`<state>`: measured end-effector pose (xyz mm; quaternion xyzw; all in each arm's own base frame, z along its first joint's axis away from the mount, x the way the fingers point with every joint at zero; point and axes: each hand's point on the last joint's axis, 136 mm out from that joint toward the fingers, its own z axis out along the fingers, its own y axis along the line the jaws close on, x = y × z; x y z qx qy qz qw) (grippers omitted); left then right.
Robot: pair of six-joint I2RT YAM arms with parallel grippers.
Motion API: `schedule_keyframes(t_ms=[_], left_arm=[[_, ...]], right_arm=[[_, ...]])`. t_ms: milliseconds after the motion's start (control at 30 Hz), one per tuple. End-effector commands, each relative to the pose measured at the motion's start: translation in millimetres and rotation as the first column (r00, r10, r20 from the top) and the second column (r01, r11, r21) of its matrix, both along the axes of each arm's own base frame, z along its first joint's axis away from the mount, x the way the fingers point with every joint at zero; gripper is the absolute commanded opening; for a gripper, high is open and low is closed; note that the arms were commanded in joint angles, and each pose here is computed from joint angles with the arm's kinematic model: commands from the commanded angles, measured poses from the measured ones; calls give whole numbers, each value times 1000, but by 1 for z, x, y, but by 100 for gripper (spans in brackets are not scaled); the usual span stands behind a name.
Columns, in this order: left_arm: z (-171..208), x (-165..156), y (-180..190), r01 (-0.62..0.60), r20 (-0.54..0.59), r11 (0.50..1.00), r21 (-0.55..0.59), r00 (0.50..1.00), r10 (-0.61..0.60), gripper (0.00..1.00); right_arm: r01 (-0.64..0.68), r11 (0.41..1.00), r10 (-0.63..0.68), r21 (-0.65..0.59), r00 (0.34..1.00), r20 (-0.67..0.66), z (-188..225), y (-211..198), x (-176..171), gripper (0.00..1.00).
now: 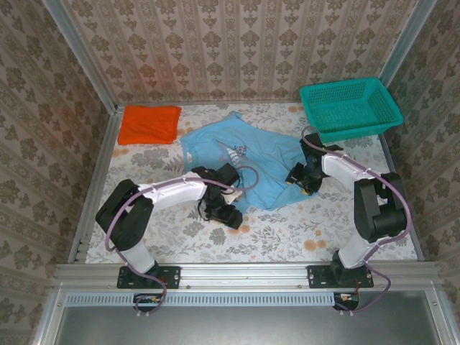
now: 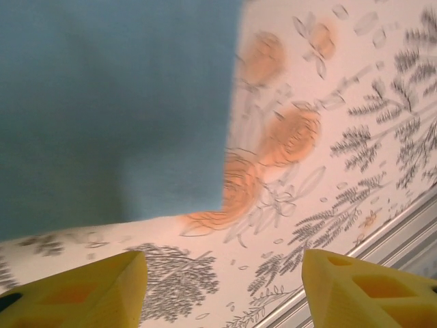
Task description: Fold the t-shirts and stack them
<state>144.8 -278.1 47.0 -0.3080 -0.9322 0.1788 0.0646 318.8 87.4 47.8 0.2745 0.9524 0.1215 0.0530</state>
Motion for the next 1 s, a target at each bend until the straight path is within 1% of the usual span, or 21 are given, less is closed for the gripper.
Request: schedule_keyframes(t_ms=[0, 100, 167, 300, 367, 500, 533, 567, 600, 667, 733, 800, 900, 967], left_arm=[[-9, 3, 5, 74, 37, 994, 85, 996, -77, 62], [-13, 10, 4, 88, 68, 986, 142, 993, -98, 61], [-19, 16, 4, 91, 86, 979, 182, 990, -108, 58], [-34, 19, 12, 123, 88, 957, 263, 985, -151, 52], [-38, 16, 12, 144, 85, 952, 271, 981, -172, 50], [-42, 7, 9, 168, 77, 949, 266, 978, -194, 36], [-42, 6, 10, 171, 79, 947, 271, 977, -199, 30], [-43, 5, 11, 172, 81, 944, 281, 976, -202, 22], [-43, 4, 12, 172, 82, 943, 283, 976, -203, 16], [-39, 5, 18, 168, 94, 941, 294, 975, -204, 8], [-33, 7, 25, 158, 126, 936, 315, 970, -206, 0], [-22, 14, 34, 140, 171, 932, 333, 964, -206, 0], [-4, 28, 46, 72, 240, 946, 315, 959, -153, 0], [9, 39, 55, 13, 283, 956, 292, 954, -99, 0]], right_arm=[[-14, 999, 13, -39, 1000, -24, 2, -5, -1, 54], [-14, 999, 14, -32, 1000, -23, 1, -2, 0, 53], [-20, 999, 20, -30, 1000, -20, 1, 0, 1, 53], [-20, 999, 19, -26, 999, -34, -4, 3, 1, 53], [-18, 1000, 17, -21, 999, -36, -6, 4, 1, 52], [-20, 1000, 19, -15, 999, -41, -8, 8, -1, 51], [-20, 1000, 19, -15, 999, -40, -9, 9, -1, 49], [-19, 1000, 19, -14, 999, -42, -10, 9, -1, 48], [-20, 1000, 19, -12, 999, -41, -10, 10, -1, 45], [-18, 1000, 18, -13, 999, -43, -11, 10, -1, 39], [-19, 1000, 19, -15, 999, -48, -12, 10, -2, 26], [-28, 999, 26, -29, 998, -51, -9, 8, -2, 8], [-39, 999, 38, -37, 999, -32, -2, 6, -2, 0], [-43, 998, 42, -48, 999, -21, 5, 4, -3, 0]])
